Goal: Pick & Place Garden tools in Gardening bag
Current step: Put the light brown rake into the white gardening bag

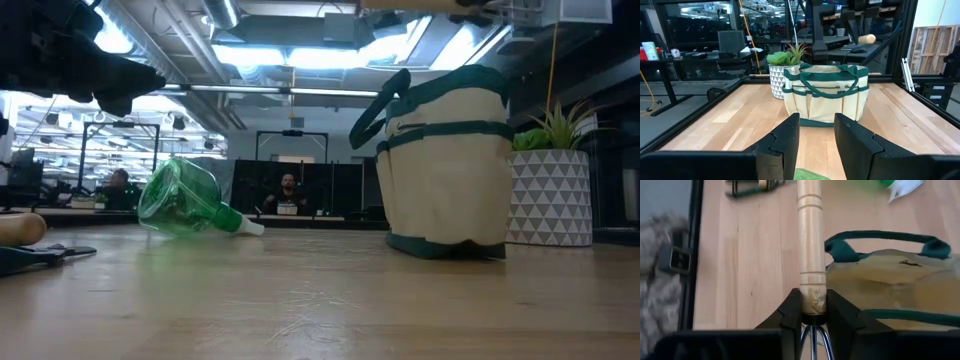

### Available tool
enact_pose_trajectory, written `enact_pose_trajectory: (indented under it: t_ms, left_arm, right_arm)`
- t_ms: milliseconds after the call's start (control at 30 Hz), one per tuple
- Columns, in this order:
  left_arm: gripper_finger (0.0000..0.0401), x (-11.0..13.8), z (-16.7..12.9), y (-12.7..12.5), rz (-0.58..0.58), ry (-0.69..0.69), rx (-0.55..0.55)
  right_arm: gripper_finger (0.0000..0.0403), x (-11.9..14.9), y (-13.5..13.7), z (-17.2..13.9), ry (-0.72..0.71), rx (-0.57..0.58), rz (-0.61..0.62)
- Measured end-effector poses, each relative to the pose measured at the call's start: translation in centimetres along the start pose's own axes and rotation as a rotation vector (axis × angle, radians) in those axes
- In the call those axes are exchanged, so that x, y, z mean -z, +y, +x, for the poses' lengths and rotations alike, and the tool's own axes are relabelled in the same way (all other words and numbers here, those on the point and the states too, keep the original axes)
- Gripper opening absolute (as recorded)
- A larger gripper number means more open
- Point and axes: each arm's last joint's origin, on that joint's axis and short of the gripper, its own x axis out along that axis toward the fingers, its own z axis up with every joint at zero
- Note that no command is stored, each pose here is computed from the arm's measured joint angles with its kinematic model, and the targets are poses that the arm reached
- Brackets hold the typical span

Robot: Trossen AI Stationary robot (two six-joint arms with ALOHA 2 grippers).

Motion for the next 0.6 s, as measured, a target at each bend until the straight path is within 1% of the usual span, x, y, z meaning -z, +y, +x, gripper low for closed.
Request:
enact_pose_trajectory:
  t_ms: [133,233,300,433,600]
  left_arm:
    - [0.0118,0.0,0.0,0.0,0.000,0.000,0.000]
    - [0.0118,0.0,0.0,0.0,0.000,0.000,0.000]
    - [0.0118,0.0,0.0,0.0,0.000,0.000,0.000]
    - [0.0118,0.0,0.0,0.0,0.000,0.000,0.000]
    - [0.0118,0.0,0.0,0.0,0.000,0.000,0.000]
  right_arm:
    - [0.0062,2.2,-0.3,0.3,-0.151,0.024,0.064]
    - [0.0062,3.3,0.1,1.0,-0.271,0.016,0.073]
    - [0.0062,3.9,0.4,1.6,-0.317,-0.002,0.074]
    - [0.0062,4.4,0.6,2.6,-0.409,-0.018,0.099]
    - [0.0062,4.5,0.4,3.5,-0.539,-0.002,0.150]
